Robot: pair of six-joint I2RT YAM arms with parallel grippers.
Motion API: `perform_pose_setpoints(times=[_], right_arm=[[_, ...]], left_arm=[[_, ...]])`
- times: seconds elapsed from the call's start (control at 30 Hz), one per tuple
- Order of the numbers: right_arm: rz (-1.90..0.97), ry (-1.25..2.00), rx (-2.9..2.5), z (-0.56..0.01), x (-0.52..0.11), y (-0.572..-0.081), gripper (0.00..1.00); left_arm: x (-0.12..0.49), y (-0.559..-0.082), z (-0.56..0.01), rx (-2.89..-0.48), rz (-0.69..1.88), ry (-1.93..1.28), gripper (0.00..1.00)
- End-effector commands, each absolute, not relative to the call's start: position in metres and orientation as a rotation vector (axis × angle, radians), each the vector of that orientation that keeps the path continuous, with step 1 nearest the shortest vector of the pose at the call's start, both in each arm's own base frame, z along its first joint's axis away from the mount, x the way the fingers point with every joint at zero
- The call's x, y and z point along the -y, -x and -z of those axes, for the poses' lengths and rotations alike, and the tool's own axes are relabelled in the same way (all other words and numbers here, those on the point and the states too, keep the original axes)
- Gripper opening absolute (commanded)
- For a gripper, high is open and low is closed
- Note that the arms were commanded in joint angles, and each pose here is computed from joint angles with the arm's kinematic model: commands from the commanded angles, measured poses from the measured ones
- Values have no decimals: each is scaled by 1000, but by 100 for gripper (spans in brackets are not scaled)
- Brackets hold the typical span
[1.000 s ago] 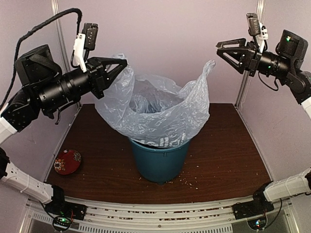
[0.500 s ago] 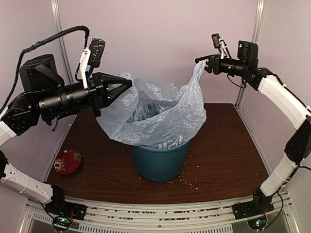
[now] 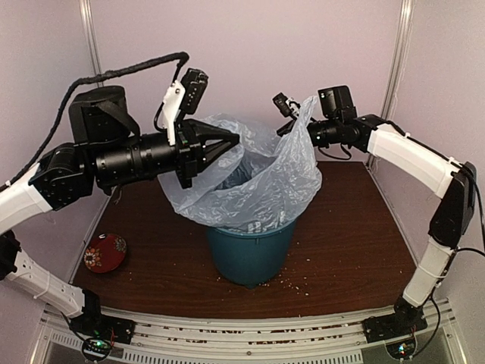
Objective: Put the trash bags into the trash bin
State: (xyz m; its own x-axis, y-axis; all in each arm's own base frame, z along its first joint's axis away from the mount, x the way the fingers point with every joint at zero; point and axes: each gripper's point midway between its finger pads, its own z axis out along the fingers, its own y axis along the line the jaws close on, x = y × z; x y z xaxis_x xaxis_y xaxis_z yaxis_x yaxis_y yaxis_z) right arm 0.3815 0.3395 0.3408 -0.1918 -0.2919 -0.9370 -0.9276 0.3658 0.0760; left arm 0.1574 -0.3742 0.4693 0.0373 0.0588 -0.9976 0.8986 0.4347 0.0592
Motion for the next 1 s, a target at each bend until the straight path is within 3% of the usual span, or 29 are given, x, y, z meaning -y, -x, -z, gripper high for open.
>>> perform_pose_setpoints(times=[0.0,0.33,0.73,0.97], right_arm=[[-859,1187,-1599,-357,-330,-350,44],[-834,1421,-1609,-321,-345,-293,43],[-753,1401,-1768,-298,-345,-306,40],[-680,1316,-1808,-309,-335,-311,37]], left_arm=[[353,-165,-522,-1262,771,-782,0],[347,-171,-517,-1258,745,-737,0],[355,-174,-478,-1311,733,-763,0],[337,-173,-502,-1293,711,-728,0]])
